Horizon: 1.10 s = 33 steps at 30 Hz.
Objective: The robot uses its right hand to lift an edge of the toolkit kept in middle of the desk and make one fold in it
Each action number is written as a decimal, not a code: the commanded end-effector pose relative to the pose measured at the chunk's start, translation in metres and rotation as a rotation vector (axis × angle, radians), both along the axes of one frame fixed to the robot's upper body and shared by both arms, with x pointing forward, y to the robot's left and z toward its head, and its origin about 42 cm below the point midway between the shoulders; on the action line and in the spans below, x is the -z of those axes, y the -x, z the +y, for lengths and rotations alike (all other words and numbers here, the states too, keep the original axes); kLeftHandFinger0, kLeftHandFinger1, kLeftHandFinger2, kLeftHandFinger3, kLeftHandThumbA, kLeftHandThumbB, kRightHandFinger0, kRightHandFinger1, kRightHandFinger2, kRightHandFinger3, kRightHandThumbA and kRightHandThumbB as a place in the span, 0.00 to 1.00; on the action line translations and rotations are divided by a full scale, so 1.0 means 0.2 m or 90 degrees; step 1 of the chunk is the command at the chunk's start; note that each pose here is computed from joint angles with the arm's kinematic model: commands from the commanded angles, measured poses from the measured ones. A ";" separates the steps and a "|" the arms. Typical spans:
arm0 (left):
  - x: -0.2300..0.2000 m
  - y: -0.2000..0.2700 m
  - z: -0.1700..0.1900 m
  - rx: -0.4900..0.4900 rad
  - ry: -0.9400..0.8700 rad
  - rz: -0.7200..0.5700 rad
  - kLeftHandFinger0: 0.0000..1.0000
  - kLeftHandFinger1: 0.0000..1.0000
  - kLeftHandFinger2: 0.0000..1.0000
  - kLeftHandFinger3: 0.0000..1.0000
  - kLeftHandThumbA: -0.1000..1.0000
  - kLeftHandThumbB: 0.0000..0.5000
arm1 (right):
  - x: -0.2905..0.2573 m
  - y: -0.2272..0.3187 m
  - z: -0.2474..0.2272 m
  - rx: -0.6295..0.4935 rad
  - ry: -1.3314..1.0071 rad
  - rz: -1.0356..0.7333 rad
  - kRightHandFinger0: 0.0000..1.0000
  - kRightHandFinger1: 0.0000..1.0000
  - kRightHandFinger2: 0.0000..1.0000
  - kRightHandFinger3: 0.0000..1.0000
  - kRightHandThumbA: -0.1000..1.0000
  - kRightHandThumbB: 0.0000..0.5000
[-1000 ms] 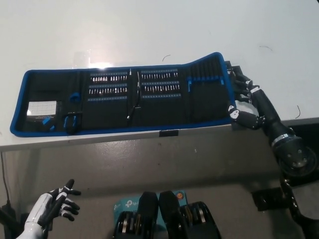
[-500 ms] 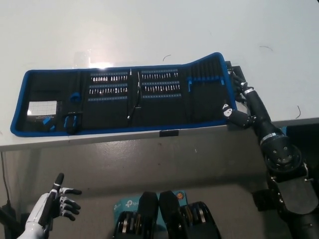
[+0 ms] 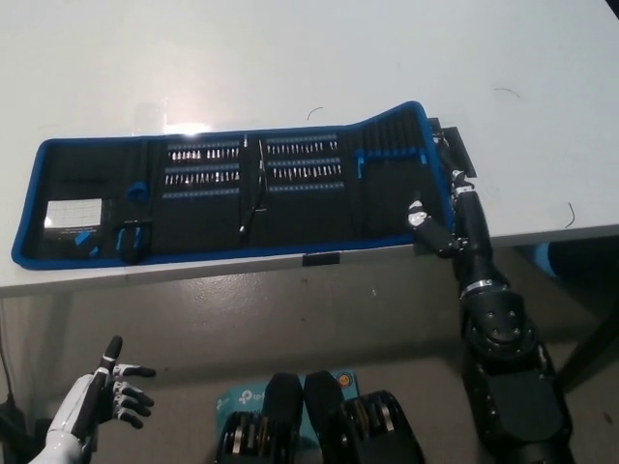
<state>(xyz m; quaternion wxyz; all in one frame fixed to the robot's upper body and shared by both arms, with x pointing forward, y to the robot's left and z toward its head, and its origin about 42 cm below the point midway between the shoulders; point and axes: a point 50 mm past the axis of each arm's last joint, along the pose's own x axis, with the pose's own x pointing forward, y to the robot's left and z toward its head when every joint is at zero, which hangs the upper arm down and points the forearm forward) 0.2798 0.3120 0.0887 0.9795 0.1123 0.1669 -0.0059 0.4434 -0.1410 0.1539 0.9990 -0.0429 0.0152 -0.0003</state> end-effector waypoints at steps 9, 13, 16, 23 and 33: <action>-0.07 -0.05 0.03 0.020 -0.026 -0.033 0.40 0.38 0.34 0.50 1.00 0.66 | -0.03 0.03 0.26 -0.073 -0.027 -0.013 0.52 0.65 0.72 0.97 0.26 0.47; -0.08 -0.05 0.03 0.022 -0.024 -0.031 0.38 0.37 0.32 0.50 1.00 0.70 | -0.06 0.02 0.24 -0.082 -0.042 -0.056 0.00 0.00 0.03 0.72 0.02 0.25; -0.07 -0.05 0.03 0.025 -0.024 -0.031 0.38 0.38 0.32 0.50 1.00 0.68 | -0.11 0.01 0.23 -0.084 -0.011 -0.099 0.00 0.00 0.08 0.33 0.00 0.05; -0.06 -0.03 0.02 0.023 -0.024 -0.024 0.36 0.37 0.31 0.51 1.00 0.64 | -0.16 -0.03 0.20 -0.072 0.006 -0.150 0.00 0.11 0.29 0.16 0.00 0.02; -0.05 -0.02 0.01 0.035 -0.026 -0.018 0.37 0.37 0.33 0.50 1.00 0.56 | -0.22 -0.05 0.21 -0.067 0.037 -0.165 0.00 0.01 0.19 0.17 0.00 0.07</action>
